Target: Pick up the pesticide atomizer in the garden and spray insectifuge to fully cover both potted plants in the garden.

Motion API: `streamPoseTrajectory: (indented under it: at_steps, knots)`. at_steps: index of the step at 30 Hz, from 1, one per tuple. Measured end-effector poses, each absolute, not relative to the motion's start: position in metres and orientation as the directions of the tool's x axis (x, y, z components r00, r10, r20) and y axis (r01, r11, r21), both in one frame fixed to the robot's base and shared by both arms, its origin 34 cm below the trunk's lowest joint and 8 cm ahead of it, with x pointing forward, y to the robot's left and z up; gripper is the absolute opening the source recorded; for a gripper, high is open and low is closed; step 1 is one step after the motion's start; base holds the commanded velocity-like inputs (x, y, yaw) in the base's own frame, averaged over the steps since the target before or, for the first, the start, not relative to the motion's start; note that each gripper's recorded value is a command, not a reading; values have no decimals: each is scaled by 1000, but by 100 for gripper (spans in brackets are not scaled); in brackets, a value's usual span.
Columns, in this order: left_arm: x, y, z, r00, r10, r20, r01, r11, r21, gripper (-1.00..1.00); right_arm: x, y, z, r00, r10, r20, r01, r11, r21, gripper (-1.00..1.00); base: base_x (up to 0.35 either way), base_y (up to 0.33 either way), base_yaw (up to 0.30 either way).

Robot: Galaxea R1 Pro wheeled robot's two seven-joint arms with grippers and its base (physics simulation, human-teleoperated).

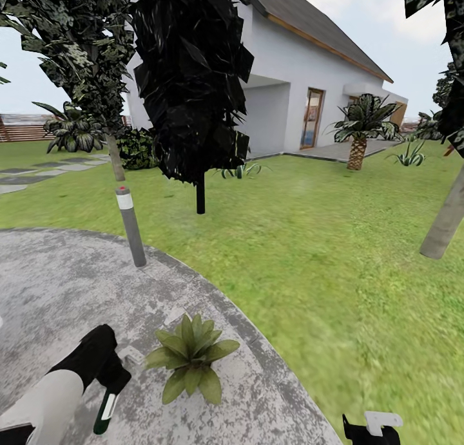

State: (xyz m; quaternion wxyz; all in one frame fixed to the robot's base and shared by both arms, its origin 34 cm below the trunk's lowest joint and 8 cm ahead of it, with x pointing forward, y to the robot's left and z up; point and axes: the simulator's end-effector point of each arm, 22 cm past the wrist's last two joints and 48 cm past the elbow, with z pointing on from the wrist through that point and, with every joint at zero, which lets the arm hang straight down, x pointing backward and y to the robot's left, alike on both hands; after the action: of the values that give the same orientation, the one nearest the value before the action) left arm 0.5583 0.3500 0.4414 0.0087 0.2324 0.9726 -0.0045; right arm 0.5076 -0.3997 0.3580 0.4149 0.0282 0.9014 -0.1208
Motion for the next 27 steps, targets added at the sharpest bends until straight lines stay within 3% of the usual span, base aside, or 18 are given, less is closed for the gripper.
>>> streamPoseTrajectory:
  at_steps: [5, 27]
  knots:
    - [555, 377, 444, -902, 432, -6, 432, 902, 21, -100, 508, -400, 358, -654, -49, -755, 151, 969, -194, 100, 0, 0, 0]
    - [536, 374, 431, -899, 436, 36, 436, 900, -6, -100, 508, -398, 358, -654, -48, -755, 150, 970, -192, 100, 0, 0, 0]
